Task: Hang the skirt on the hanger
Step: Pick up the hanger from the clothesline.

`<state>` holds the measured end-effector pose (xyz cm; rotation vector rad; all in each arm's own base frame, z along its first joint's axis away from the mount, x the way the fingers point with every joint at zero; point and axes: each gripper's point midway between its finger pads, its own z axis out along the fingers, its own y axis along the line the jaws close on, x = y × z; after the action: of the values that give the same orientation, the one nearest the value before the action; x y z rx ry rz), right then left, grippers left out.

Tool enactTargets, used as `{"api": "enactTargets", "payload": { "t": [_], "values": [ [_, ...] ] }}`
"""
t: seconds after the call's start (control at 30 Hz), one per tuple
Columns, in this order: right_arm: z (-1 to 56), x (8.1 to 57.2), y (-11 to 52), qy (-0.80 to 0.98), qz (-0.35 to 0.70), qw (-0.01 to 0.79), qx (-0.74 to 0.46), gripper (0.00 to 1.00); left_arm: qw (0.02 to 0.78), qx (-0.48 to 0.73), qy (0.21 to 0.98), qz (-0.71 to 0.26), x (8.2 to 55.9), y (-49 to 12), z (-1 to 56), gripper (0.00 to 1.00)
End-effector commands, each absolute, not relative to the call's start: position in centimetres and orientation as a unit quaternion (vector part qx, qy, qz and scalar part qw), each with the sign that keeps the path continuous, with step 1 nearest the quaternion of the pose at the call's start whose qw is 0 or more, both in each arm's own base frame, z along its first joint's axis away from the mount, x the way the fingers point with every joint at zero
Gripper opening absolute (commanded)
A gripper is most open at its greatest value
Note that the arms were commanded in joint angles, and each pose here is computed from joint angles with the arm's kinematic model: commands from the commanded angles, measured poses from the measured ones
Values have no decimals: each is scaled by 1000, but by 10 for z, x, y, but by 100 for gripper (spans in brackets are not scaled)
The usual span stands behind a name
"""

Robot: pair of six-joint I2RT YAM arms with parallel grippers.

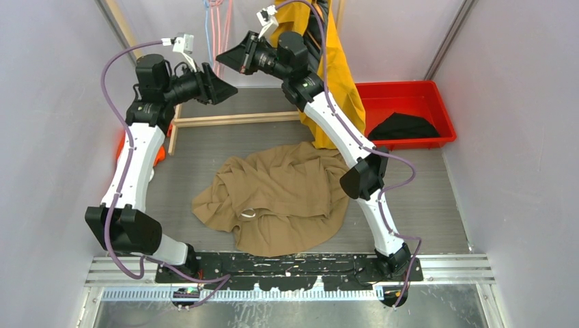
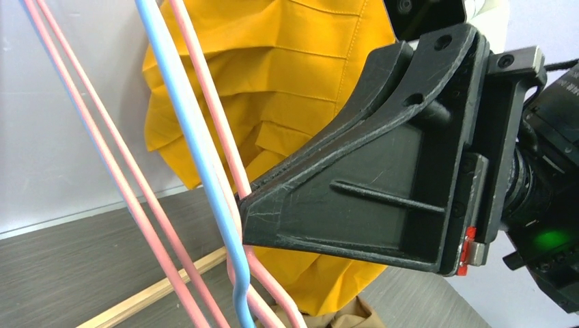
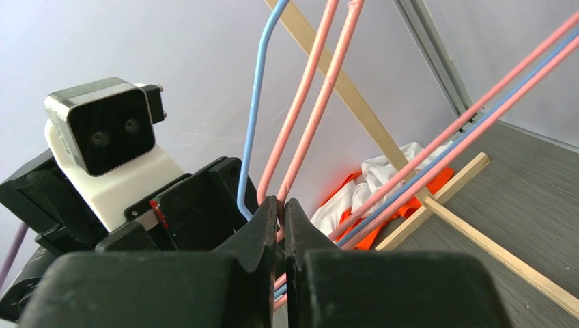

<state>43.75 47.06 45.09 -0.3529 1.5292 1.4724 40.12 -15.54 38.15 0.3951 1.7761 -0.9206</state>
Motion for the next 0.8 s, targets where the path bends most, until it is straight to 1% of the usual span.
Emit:
{"api": "enactTargets", "payload": {
  "t": [0.0, 0.1, 0.17, 0.2, 0.23, 0.27, 0.3, 0.33, 0.77],
  "values": [
    [485, 426, 456, 600, 608, 498, -149, 1, 561, 161, 729, -357, 394, -142, 407, 55],
    [488, 424, 455, 599, 606, 501, -153, 1, 564, 153, 730, -354, 392, -138, 410, 57],
    [489, 424, 453, 601, 600, 505, -155, 1, 564, 144, 734, -351, 391, -135, 410, 61],
    [490, 423, 451, 601, 597, 507, -157, 1, 564, 138, 735, -350, 391, -133, 411, 67],
    [491, 423, 450, 602, 595, 509, -158, 1, 563, 135, 736, -351, 391, -132, 412, 82],
    [492, 423, 448, 602, 592, 512, -159, 1, 562, 131, 737, -352, 390, -130, 412, 94],
    [493, 423, 447, 602, 590, 514, -160, 1, 561, 129, 736, -355, 389, -130, 413, 98],
    [495, 421, 446, 601, 588, 516, -162, 1, 561, 128, 736, -357, 389, -129, 414, 100],
    [524, 407, 427, 585, 573, 546, -174, 1, 579, 92, 733, -346, 382, -106, 427, 99]
  ]
}}
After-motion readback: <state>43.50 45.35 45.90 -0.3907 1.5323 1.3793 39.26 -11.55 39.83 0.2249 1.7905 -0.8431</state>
